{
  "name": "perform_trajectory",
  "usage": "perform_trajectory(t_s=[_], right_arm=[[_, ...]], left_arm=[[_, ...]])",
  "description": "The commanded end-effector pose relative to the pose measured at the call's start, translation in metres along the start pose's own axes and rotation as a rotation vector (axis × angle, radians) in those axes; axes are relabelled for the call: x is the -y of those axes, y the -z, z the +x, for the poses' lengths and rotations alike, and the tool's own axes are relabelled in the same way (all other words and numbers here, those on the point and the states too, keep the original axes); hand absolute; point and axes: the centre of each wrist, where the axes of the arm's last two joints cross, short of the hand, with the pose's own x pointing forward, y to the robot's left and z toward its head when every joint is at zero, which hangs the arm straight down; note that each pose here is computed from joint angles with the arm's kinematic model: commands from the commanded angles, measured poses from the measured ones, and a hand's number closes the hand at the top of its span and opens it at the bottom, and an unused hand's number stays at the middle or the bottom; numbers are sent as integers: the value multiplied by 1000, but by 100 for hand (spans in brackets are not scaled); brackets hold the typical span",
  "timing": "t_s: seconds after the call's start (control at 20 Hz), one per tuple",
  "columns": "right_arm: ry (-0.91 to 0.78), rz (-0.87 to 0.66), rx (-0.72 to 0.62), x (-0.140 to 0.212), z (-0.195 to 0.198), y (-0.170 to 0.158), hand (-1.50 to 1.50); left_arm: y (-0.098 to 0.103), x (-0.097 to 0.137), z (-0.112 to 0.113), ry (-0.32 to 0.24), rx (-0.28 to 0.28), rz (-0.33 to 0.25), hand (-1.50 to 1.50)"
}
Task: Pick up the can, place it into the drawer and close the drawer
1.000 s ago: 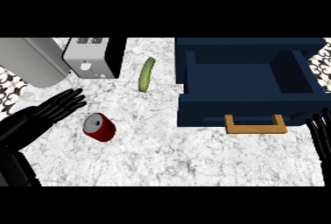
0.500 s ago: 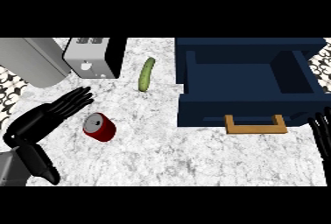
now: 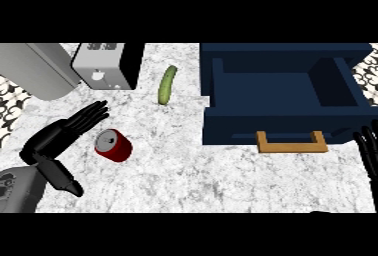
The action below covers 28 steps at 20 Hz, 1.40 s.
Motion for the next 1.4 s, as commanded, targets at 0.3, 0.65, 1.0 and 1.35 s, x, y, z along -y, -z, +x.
perform_trajectory(t_s=[0.3, 0.65, 1.0, 1.35], right_arm=[[7, 17, -3, 11, 4, -13, -150], [18, -6, 9, 2, 4, 13, -150], [15, 7, 1, -3, -1, 10, -150], [12, -10, 6, 7, 11, 6, -150]], left_arm=[[-16, -12, -42, 5, 13, 2, -150], [-8, -22, -56, 12, -16, -6, -150], [-21, -21, -73, -14, -47, 17, -150], [7, -12, -78, -11, -68, 23, -150]])
